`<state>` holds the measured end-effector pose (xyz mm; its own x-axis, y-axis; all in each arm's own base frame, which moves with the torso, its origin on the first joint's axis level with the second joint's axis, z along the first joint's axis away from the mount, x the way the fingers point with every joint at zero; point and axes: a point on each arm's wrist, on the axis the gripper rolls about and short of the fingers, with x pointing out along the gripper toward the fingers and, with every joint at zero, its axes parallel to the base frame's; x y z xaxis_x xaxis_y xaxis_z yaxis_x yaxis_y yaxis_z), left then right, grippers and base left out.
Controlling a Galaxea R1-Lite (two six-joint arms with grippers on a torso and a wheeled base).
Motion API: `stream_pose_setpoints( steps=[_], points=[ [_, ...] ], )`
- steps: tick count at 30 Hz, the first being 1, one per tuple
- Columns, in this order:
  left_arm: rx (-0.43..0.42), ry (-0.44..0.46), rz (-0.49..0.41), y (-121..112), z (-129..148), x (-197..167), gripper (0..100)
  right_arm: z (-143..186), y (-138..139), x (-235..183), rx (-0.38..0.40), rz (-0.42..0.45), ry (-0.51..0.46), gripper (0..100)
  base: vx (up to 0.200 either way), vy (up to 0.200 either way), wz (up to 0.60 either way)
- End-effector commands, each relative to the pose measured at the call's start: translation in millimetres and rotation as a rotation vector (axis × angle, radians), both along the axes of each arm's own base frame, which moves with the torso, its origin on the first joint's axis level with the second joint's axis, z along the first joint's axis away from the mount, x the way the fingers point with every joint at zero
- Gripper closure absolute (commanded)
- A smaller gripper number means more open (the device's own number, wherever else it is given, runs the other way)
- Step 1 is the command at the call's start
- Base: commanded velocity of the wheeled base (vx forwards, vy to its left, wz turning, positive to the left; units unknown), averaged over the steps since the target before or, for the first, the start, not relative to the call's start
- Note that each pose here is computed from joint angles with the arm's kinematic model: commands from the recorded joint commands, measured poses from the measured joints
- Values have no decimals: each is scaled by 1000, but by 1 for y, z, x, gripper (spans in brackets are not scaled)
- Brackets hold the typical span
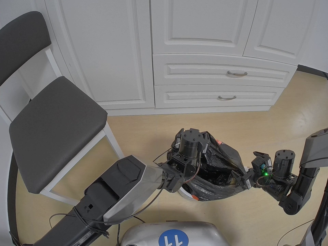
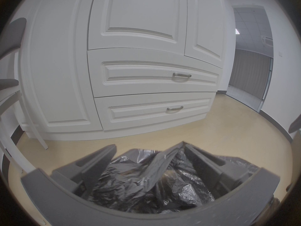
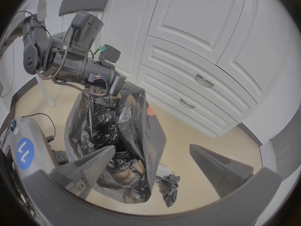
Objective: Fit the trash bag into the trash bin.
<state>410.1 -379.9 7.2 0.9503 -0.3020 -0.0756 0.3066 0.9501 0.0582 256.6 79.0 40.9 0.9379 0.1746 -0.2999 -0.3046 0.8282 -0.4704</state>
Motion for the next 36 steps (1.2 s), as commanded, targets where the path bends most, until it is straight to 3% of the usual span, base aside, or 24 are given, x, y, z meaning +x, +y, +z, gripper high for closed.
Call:
stream_pose_setpoints(
  steps=[1,5,8,11,13,17,20,28,30,33,36],
  points=[
    [-13,-20,33,0,16,-1,0,-3,11,22,0,9,-9,0,0,0,0],
    [21,14,16,3,35,-25,0,2,21,58,-29,-4,68,0,0,0,0],
    [62,55,1,17,54,-49,0,8,13,78,-16,-46,78,0,0,0,0],
    [88,80,-4,24,59,-59,0,7,8,82,-15,-63,82,0,0,0,0],
    [140,129,5,40,60,-69,0,-1,5,88,-18,-77,92,0,0,0,0],
    [200,205,46,56,49,-60,0,-9,5,98,-26,-107,93,0,0,0,0],
    [192,248,84,65,44,-54,0,-15,5,101,-49,-156,94,0,0,0,0],
    [182,259,139,74,41,-45,0,-27,-1,115,-58,-203,97,0,0,0,0],
    [205,266,184,77,30,-36,0,-29,-6,127,-72,-278,73,0,0,0,0],
    [215,270,211,77,24,-30,0,-30,-6,129,-68,-281,69,0,0,0,0],
    [214,269,252,77,13,-12,0,-27,-2,138,-15,-293,40,0,0,0,0]
  ],
)
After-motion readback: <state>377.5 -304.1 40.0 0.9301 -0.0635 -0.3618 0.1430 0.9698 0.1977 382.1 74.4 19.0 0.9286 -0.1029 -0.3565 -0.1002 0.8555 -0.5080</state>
